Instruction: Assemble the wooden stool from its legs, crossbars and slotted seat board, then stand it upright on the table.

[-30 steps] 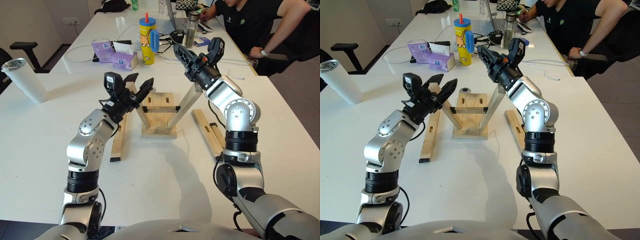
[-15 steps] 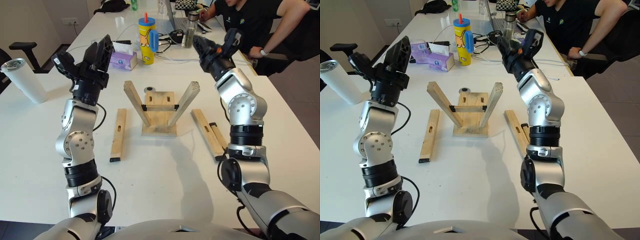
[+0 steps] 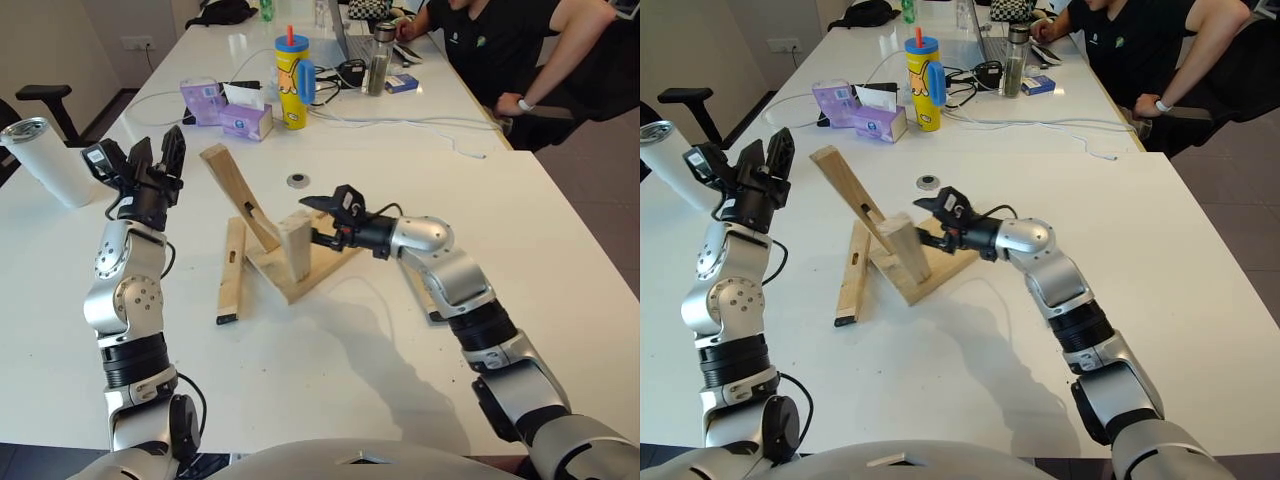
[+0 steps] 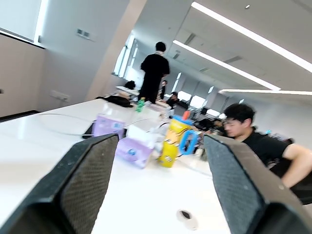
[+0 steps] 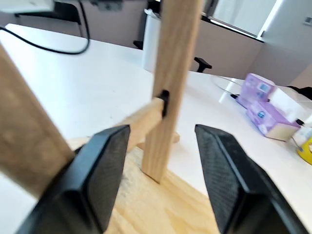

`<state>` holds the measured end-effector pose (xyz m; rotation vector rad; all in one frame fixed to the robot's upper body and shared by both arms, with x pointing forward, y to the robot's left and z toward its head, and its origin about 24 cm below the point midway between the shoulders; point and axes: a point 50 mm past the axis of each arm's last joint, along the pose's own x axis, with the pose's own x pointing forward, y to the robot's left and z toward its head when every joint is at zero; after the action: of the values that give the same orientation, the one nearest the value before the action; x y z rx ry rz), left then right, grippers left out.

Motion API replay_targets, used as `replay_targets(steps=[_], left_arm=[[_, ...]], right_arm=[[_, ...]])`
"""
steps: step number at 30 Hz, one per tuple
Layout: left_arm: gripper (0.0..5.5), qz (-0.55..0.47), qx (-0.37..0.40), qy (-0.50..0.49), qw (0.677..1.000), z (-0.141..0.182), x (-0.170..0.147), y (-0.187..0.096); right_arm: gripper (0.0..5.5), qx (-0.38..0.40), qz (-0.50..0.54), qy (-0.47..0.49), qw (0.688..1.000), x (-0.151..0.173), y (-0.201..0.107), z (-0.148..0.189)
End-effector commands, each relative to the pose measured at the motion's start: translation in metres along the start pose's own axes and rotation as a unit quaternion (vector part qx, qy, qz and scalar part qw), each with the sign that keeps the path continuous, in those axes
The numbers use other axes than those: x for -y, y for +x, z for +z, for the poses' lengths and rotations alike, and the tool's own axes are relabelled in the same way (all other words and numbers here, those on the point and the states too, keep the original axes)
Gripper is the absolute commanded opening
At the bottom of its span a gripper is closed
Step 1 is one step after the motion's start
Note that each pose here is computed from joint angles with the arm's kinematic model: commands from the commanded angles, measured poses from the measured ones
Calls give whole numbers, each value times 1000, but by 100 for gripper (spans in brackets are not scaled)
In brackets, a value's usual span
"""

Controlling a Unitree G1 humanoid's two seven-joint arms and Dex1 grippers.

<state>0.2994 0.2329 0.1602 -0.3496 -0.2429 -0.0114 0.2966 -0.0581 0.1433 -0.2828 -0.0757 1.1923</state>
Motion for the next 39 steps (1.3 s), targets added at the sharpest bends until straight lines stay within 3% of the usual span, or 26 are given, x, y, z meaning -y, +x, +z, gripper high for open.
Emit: replay_targets(steps=[1, 5, 9, 15, 19, 31, 39], left_arm=[[321, 5, -49, 47, 998, -12, -9, -3], [321, -70, -123, 102, 985, -24, -4, -12], [321, -228, -235, 188, 926, -38, 8, -40], [321, -393, -359, 210, 820, -45, 18, -87], [321, -419, -399, 213, 787, -66, 27, -101], [321, -373, -391, 297, 787, -108, 28, -89], [321, -324, -370, 364, 791, -116, 18, -71]], right_arm=[[249, 27, -8, 29, 999, -3, 4, 14], [249, -28, -149, -6, 988, 37, -8, 2], [249, -112, -247, -37, 962, 70, -24, -17], [249, -204, -234, -26, 950, 74, -39, -51], [249, -261, -197, -72, 942, 66, -42, -74], [249, -349, -70, -165, 920, 33, -48, -104], [249, -399, 89, -131, 903, 6, -72, -111]])
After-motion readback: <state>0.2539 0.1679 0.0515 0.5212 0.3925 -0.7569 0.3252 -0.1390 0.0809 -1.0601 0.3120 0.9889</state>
